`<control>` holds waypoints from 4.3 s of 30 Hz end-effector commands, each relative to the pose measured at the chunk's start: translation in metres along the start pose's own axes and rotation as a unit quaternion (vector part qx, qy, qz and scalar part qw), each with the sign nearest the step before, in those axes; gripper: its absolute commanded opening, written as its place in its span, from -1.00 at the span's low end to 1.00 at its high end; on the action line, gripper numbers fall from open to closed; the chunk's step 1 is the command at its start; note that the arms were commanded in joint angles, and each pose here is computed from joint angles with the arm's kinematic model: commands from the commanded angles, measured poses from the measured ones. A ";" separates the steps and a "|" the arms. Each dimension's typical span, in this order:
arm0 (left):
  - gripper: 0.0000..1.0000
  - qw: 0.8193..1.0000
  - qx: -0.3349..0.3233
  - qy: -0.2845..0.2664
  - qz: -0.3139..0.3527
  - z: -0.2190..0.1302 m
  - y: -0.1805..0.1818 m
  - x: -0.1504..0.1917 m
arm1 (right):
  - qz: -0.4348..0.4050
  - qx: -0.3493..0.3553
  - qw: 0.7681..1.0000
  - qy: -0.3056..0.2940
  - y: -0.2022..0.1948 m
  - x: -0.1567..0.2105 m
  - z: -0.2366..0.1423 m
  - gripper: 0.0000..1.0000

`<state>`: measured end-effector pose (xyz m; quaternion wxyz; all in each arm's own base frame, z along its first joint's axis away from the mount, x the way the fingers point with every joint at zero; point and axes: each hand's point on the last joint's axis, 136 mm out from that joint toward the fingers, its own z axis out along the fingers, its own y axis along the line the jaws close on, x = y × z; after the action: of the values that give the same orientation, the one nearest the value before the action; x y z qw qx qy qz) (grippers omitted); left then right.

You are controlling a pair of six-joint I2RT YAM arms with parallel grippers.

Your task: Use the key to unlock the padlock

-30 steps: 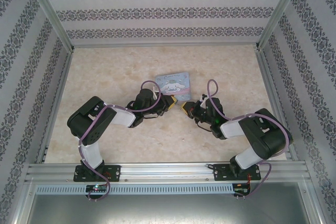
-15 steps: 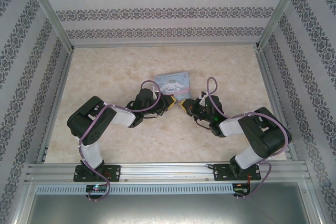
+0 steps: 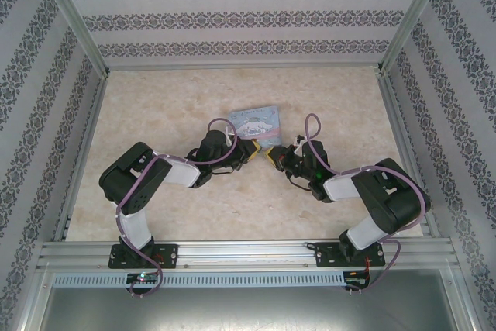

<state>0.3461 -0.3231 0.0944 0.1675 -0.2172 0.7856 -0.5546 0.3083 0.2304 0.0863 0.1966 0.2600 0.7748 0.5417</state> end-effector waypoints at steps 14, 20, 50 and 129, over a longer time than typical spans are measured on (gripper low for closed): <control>-1.00 0.999 0.016 0.013 0.026 0.006 -0.012 0.007 | -0.015 -0.036 0.999 0.012 0.027 0.003 0.002 -1.00; -1.00 1.000 0.012 0.010 0.027 0.006 -0.009 0.006 | -0.017 -0.039 0.999 0.014 0.030 0.002 0.000 -1.00; -1.00 0.999 0.042 0.025 0.013 0.005 -0.025 0.012 | -0.033 -0.033 0.999 0.005 0.023 -0.011 0.002 -1.00; -1.00 0.995 0.074 0.045 -0.042 0.014 -0.040 0.045 | -0.008 -0.096 0.994 0.046 0.056 0.017 0.049 -1.00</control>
<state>0.3646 -0.3133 0.0995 0.1928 -0.3193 0.7342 -0.5673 0.3495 0.2480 0.0898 0.2082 0.2967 0.7341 0.5742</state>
